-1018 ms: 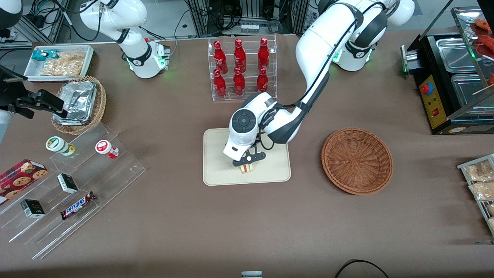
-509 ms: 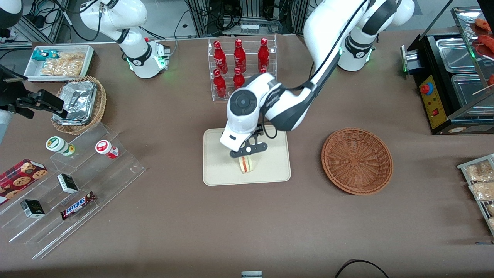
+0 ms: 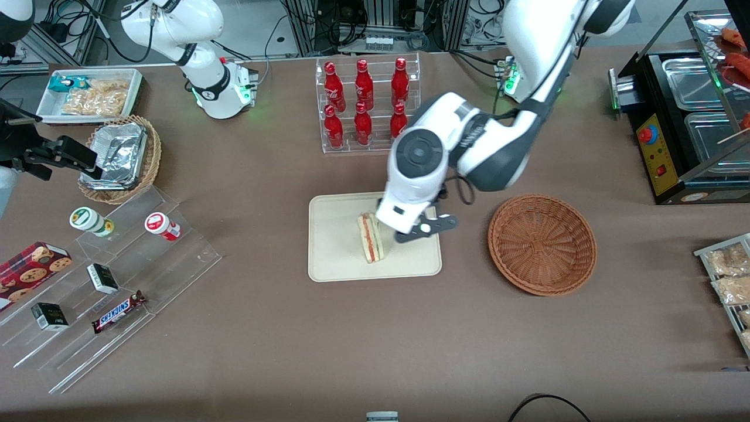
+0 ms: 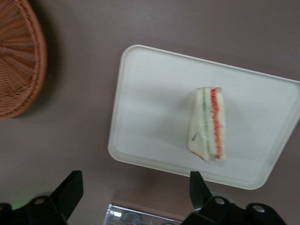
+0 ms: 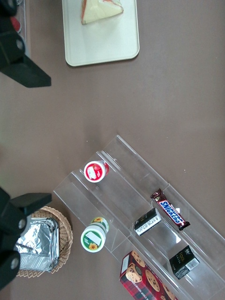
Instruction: Place sandwich from basket to tray
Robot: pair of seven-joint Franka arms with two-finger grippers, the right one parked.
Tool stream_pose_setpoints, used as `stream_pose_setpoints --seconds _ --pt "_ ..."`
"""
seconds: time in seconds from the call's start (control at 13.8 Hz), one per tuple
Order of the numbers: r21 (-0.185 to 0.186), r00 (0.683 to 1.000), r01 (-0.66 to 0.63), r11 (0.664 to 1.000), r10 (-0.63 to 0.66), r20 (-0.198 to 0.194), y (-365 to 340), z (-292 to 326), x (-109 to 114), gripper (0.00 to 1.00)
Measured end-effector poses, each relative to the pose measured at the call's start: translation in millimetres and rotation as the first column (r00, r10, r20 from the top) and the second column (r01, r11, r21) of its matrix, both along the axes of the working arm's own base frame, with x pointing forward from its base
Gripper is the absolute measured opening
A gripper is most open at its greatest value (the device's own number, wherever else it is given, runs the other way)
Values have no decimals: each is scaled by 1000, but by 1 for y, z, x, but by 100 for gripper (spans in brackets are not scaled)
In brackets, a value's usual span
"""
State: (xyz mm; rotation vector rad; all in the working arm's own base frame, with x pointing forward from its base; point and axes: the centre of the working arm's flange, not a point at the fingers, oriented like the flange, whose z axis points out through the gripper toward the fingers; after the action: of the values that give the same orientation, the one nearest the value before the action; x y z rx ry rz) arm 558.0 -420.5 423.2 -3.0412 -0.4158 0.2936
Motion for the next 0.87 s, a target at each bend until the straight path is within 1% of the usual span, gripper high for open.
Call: stream_pose_setpoints --seconds 0.15,0.29,0.51,0.73,0.87 --pt "24 1000 -19 1000 20 -13 38 -1 11 100" --pt "28 1000 7 1000 -6 -29 81 1 22 100" --pt "17 998 43 999 -42 -47 150 15 29 100" --pt "-3 994 99 995 -99 -49 208 45 22 100" --pt "-22 985 160 987 -161 -65 247 64 14 100"
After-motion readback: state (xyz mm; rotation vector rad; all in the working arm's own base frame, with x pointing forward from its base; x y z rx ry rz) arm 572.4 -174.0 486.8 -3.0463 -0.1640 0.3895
